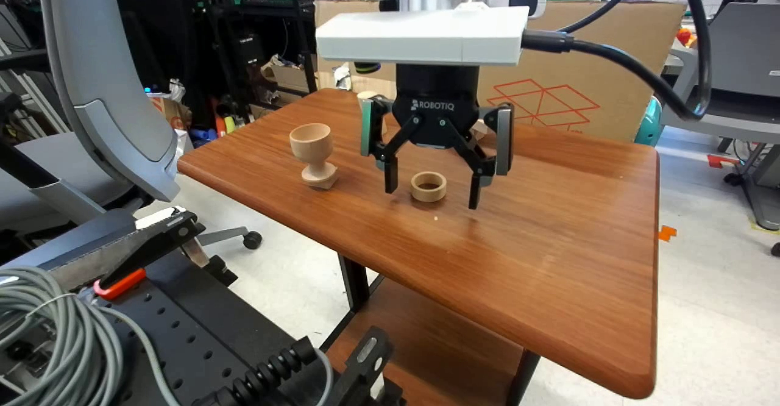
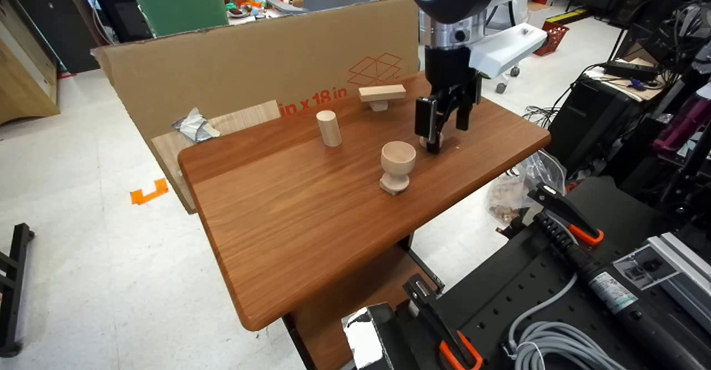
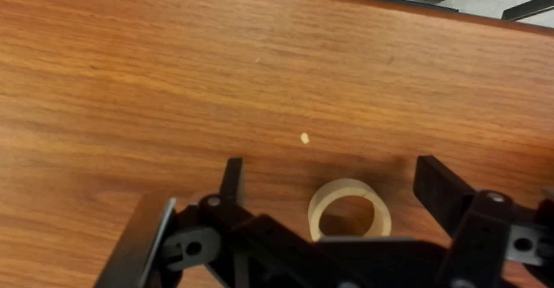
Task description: Take the wooden ring and put it on the wooden goblet
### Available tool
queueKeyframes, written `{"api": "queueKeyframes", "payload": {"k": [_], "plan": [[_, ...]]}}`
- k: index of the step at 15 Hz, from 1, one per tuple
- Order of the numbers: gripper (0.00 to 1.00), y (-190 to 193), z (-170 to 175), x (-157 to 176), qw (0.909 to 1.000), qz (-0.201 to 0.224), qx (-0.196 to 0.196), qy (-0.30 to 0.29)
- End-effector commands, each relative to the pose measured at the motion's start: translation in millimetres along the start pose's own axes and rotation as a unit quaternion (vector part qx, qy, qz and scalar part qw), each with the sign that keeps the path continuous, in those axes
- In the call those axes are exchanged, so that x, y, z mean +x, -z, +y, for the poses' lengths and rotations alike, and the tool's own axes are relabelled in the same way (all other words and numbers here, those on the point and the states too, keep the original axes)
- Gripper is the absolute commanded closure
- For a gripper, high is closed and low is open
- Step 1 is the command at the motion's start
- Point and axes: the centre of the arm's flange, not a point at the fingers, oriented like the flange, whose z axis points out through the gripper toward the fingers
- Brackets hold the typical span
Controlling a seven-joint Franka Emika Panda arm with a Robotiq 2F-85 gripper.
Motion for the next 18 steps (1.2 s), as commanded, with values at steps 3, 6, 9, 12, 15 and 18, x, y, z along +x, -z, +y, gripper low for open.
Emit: {"api": "queueKeyframes", "payload": {"k": [3,6,9,12,15,18], "plan": [[0.25,-4.4,-4.4,16.2,0.9998,-0.001,-0.007,0.017],[0.44,-0.6,-10.6,17.5,0.9997,0.004,-0.001,0.026],[0.66,4.6,-14.4,18.4,0.9993,0.011,-0.002,0.036],[0.80,12.2,-16.4,19.8,0.9991,0.017,-0.001,0.040],[0.80,24.8,-22.0,14.9,0.9990,0.029,0.003,0.033],[0.80,56.4,-30.1,-0.4,0.9987,0.039,0.025,0.023]]}}
